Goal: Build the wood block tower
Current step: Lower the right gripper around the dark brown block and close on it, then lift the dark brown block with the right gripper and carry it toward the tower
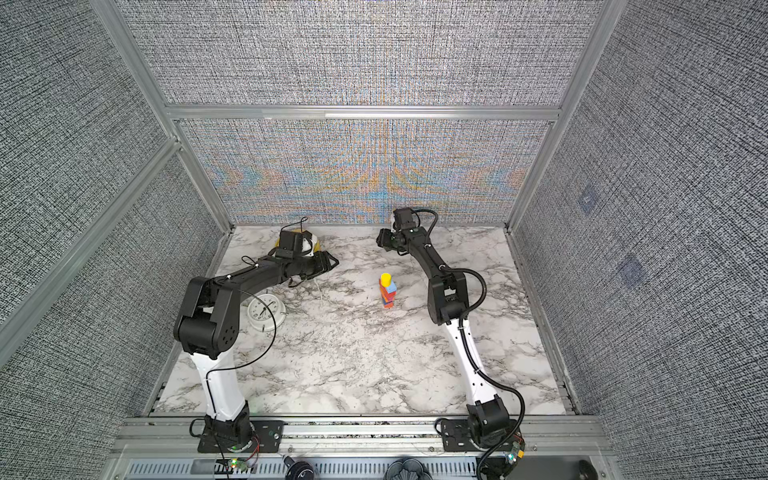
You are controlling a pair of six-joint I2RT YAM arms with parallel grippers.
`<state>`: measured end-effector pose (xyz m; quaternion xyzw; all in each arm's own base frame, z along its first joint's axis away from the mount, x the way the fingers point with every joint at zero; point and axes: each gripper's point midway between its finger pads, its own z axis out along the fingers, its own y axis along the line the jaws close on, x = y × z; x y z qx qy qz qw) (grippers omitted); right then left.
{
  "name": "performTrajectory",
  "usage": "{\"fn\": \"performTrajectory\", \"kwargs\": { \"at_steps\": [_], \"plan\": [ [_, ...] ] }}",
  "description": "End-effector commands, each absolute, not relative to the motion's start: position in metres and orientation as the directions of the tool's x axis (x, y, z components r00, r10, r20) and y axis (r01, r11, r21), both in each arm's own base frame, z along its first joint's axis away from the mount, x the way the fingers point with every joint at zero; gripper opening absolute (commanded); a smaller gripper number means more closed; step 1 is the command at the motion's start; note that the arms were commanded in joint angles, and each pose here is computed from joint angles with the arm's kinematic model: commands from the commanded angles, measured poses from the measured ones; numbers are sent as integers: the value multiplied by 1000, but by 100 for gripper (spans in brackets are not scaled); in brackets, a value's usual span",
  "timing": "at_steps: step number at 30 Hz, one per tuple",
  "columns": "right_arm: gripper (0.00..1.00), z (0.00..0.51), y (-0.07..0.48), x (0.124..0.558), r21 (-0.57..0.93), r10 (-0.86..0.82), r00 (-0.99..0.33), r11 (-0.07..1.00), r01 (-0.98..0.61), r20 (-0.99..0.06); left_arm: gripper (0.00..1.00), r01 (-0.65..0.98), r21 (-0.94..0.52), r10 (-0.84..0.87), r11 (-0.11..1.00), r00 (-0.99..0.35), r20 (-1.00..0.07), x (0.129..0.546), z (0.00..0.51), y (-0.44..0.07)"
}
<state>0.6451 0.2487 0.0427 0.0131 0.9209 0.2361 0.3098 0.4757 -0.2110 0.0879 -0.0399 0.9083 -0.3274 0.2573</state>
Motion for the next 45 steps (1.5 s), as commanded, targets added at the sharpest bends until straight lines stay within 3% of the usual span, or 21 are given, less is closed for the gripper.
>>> {"fn": "performTrajectory", "kwargs": {
  "at_steps": [1,28,45],
  "plan": [
    [64,43,240,647,422,217,-801,905,-49,-558,66,104,-632,-248,768,-861,-443,476,87,-213],
    [43,42,238,625,236,99,-822,971,-44,-561,62,121,-707,-284,697,-859,-426,461,93,-217],
    [36,38,205,618,186,89,-843,982,-13,-530,60,122,-712,-292,691,-854,-430,454,98,-215]
  ]
}}
